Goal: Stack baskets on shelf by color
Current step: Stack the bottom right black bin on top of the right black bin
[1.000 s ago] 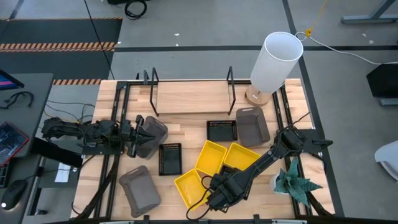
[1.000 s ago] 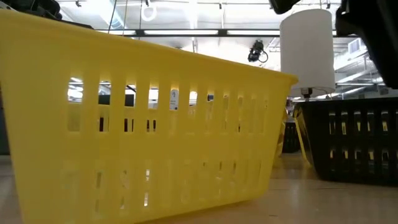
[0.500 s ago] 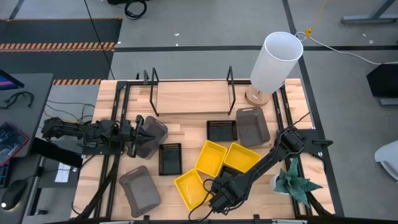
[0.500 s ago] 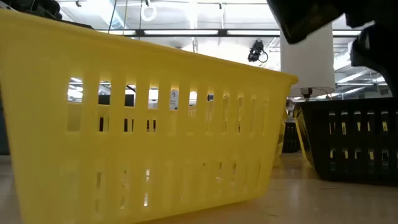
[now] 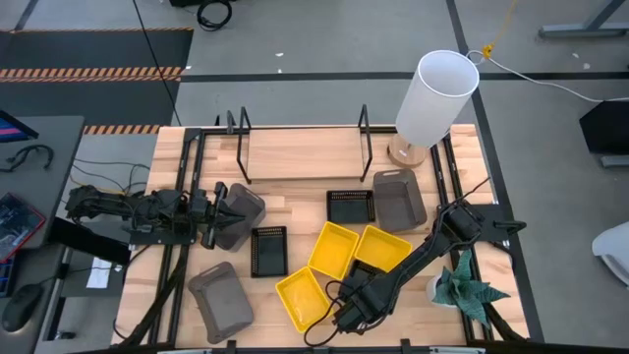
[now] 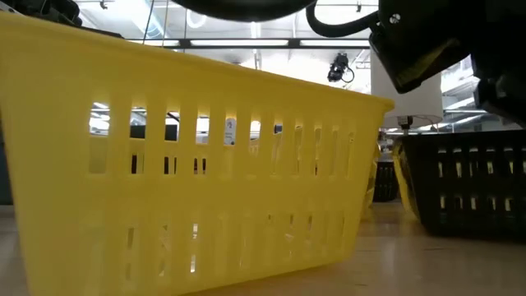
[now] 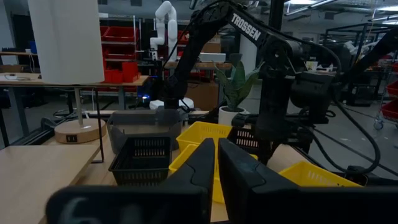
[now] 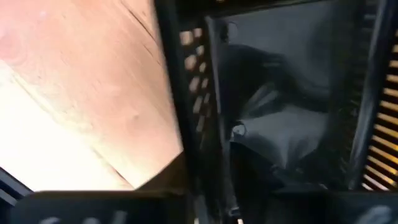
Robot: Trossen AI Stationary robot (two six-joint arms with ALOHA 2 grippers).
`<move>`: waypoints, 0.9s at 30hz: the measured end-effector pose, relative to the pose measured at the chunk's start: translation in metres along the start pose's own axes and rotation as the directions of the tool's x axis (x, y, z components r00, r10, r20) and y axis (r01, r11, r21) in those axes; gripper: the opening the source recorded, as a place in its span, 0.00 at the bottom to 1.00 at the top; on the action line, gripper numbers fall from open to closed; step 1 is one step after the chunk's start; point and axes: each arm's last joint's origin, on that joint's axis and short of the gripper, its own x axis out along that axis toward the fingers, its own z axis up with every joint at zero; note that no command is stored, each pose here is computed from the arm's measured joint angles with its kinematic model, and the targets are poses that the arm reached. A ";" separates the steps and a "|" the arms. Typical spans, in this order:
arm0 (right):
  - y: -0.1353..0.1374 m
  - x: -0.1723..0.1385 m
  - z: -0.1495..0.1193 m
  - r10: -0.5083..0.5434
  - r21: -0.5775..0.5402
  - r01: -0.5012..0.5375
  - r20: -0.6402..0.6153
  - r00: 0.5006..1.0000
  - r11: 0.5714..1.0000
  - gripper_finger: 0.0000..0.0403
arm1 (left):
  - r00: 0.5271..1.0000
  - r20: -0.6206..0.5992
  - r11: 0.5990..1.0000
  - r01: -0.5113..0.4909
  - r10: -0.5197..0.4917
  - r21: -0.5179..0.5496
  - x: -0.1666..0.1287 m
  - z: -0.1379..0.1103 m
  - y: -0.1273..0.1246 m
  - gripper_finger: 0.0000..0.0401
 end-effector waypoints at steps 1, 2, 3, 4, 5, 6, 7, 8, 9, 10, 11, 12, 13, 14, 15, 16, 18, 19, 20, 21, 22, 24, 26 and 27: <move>0.000 0.000 0.000 0.003 -0.003 -0.003 -0.005 1.000 1.000 0.14 | 1.000 0.000 1.000 0.000 0.000 0.000 0.000 0.000 0.000 0.08; 0.000 0.000 0.000 0.005 -0.007 -0.005 -0.012 1.000 1.000 0.10 | 1.000 0.000 1.000 0.000 0.000 0.000 0.000 0.000 0.000 0.08; 0.000 0.000 0.000 0.007 -0.015 -0.007 -0.017 1.000 1.000 0.05 | 1.000 0.000 1.000 0.000 0.000 0.000 0.000 0.000 0.000 0.08; 0.001 0.000 0.000 0.012 -0.023 -0.012 -0.022 1.000 1.000 0.03 | 1.000 0.000 1.000 0.000 0.000 0.000 0.000 0.000 0.000 0.09; 0.001 0.000 0.000 0.018 -0.028 -0.019 -0.023 1.000 0.999 0.02 | 1.000 0.000 1.000 -0.001 0.001 0.000 0.000 0.000 0.000 0.09; 0.002 0.000 0.000 0.025 -0.030 -0.025 -0.024 0.999 0.999 0.03 | 1.000 0.000 1.000 0.000 0.000 0.000 0.000 0.000 0.000 0.09; 0.002 0.000 0.000 0.030 -0.031 -0.031 -0.025 0.999 0.999 0.03 | 1.000 0.000 1.000 0.000 0.000 0.000 0.000 0.000 0.000 0.09; 0.002 0.000 0.000 0.032 -0.033 -0.033 -0.027 0.999 0.999 0.04 | 1.000 0.000 1.000 0.000 0.000 0.000 0.000 0.000 0.000 0.09; 0.002 0.000 0.000 0.034 -0.040 -0.035 -0.031 0.999 0.999 0.04 | 1.000 0.000 1.000 0.000 0.000 0.000 0.000 0.000 0.000 0.09; 0.002 0.000 0.000 0.037 -0.048 -0.039 -0.037 0.999 0.998 0.03 | 1.000 0.000 1.000 0.000 0.000 0.000 0.000 0.000 0.000 0.08; 0.003 0.000 -0.001 0.042 -0.056 -0.044 -0.047 0.998 0.997 0.02 | 1.000 0.000 1.000 0.000 0.000 0.000 0.000 0.000 0.000 0.08; 0.004 -0.002 -0.001 0.050 -0.066 -0.054 -0.062 0.997 0.996 0.02 | 1.000 0.000 1.000 0.000 0.000 0.000 0.000 0.000 0.000 0.08; 0.005 -0.005 -0.001 0.066 -0.082 -0.072 -0.078 0.995 0.994 0.01 | 1.000 0.000 1.000 0.000 0.000 0.000 0.000 0.000 0.000 0.07; 0.008 -0.009 -0.001 0.087 -0.100 -0.096 -0.087 0.992 0.990 0.01 | 1.000 0.000 1.000 -0.001 0.001 0.000 0.000 0.000 0.000 0.07; 0.012 -0.015 0.000 0.109 -0.119 -0.119 -0.088 0.990 0.986 0.02 | 1.000 0.000 1.000 0.000 0.000 0.000 0.000 0.000 0.000 0.07; 0.015 -0.021 0.000 0.128 -0.138 -0.139 -0.084 0.988 0.981 0.02 | 1.000 0.000 1.000 0.000 0.000 0.000 0.000 0.000 0.000 0.07; 0.020 -0.037 0.002 0.147 -0.174 -0.155 -0.058 0.987 0.973 0.01 | 1.000 0.000 1.000 0.000 0.000 0.000 0.000 0.000 0.000 0.08; 0.022 -0.046 0.002 0.148 -0.193 -0.153 -0.039 0.988 0.969 0.01 | 1.000 0.000 1.000 0.000 0.000 0.000 0.000 0.000 0.000 0.08; 0.023 -0.056 0.003 0.151 -0.207 -0.151 -0.018 0.988 0.966 0.01 | 1.000 0.000 1.000 0.000 0.000 0.000 0.000 0.000 0.000 0.09; 0.023 -0.065 0.003 0.142 -0.218 -0.138 0.004 0.990 0.966 0.01 | 1.000 0.000 1.000 0.000 0.000 0.000 0.000 0.000 0.000 0.09; 0.021 -0.073 0.003 0.122 -0.224 -0.113 0.023 0.992 0.968 0.01 | 1.000 0.000 1.000 0.000 0.000 0.000 0.000 0.000 0.000 0.09; 0.016 -0.090 0.002 0.061 -0.246 -0.044 0.061 0.996 0.968 0.01 | 1.000 0.000 1.000 0.000 0.000 0.000 0.000 0.000 0.000 0.10; 0.011 -0.106 0.002 0.002 -0.291 0.032 0.116 0.993 0.956 0.01 | 1.000 0.000 1.000 -0.001 0.001 0.000 0.000 0.000 0.000 0.09; 0.007 -0.112 0.002 -0.036 -0.321 0.083 0.148 0.988 0.944 0.01 | 1.000 0.000 1.000 -0.001 0.001 0.000 0.000 0.000 0.000 0.09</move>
